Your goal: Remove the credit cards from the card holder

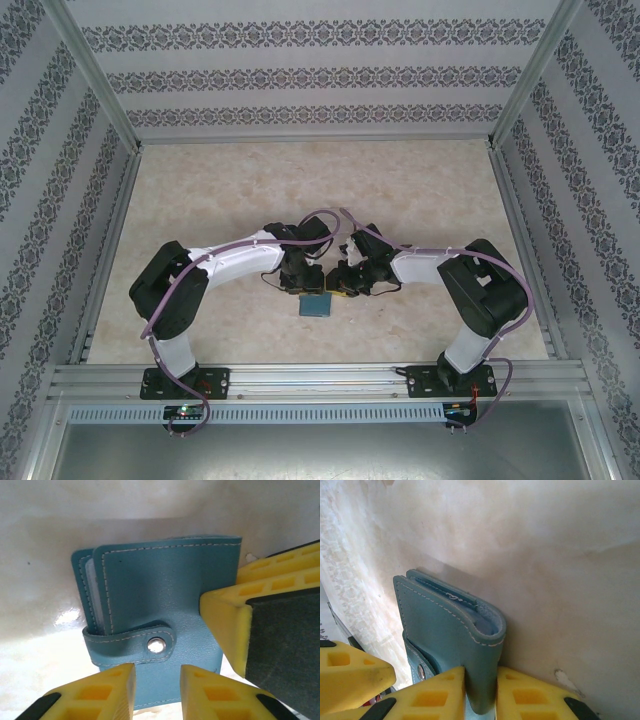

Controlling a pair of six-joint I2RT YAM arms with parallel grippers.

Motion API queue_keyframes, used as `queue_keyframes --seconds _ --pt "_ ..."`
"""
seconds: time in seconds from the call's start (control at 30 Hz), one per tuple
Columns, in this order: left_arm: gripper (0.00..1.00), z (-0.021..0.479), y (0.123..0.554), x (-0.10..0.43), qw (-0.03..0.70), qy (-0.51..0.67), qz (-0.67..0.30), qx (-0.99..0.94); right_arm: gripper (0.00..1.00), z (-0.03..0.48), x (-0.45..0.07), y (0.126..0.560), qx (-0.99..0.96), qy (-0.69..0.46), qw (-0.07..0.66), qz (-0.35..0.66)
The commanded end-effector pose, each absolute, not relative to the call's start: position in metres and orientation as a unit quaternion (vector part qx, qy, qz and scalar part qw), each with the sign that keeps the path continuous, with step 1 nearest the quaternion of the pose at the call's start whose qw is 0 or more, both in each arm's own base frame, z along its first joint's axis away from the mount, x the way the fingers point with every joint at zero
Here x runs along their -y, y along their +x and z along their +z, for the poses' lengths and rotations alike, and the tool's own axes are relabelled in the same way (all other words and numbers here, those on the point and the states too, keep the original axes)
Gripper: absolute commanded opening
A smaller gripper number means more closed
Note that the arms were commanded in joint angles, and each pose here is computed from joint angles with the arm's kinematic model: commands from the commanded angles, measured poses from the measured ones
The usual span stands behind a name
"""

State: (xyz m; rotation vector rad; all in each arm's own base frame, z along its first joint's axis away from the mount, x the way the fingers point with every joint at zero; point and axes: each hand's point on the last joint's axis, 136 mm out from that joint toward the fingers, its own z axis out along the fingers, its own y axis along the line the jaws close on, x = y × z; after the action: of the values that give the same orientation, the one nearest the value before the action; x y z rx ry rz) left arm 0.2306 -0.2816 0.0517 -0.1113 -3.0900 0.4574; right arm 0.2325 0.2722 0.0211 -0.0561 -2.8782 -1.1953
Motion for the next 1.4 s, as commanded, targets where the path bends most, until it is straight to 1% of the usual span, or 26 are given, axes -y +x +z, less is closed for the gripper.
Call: queue_keyframes --seconds 0.0,0.2,0.47,0.6,0.7,0.83,1.07,1.23,1.37 --pt "0.31 0.038 0.225 0.282 0.026 -0.044 0.145 0.988 0.20 0.008 -0.258 0.226 0.936 -0.037 0.028 -0.348" --pt "0.33 0.026 0.223 0.274 0.037 -0.048 0.115 0.991 0.20 0.007 -0.258 0.226 0.936 -0.037 0.029 -0.348" --pt "0.46 0.010 0.220 0.268 0.051 -0.048 0.092 0.993 0.20 0.007 -0.259 0.225 0.936 -0.035 0.032 -0.349" --pt "0.48 0.003 0.219 0.259 0.054 -0.047 0.061 0.996 0.20 0.009 -0.259 0.225 0.936 -0.035 0.031 -0.349" --pt "0.45 -0.001 0.219 0.250 0.055 -0.051 0.028 0.997 0.20 0.009 -0.258 0.225 0.936 -0.035 0.031 -0.348" --pt "0.38 -0.005 0.218 0.244 0.055 -0.056 0.001 0.997 0.20 0.009 -0.259 0.225 0.936 -0.034 0.031 -0.349" --pt "0.30 -0.003 0.221 0.243 0.048 -0.062 -0.015 0.997 0.20 0.008 -0.260 0.225 0.936 -0.033 0.032 -0.349" --pt "0.22 0.006 0.226 0.242 0.030 -0.064 -0.017 0.997 0.20 0.008 -0.260 0.225 0.936 -0.031 0.033 -0.348" --pt "0.18 0.013 0.230 0.242 0.013 -0.061 -0.016 0.998 0.19 0.008 -0.259 0.225 0.937 -0.030 0.032 -0.346"
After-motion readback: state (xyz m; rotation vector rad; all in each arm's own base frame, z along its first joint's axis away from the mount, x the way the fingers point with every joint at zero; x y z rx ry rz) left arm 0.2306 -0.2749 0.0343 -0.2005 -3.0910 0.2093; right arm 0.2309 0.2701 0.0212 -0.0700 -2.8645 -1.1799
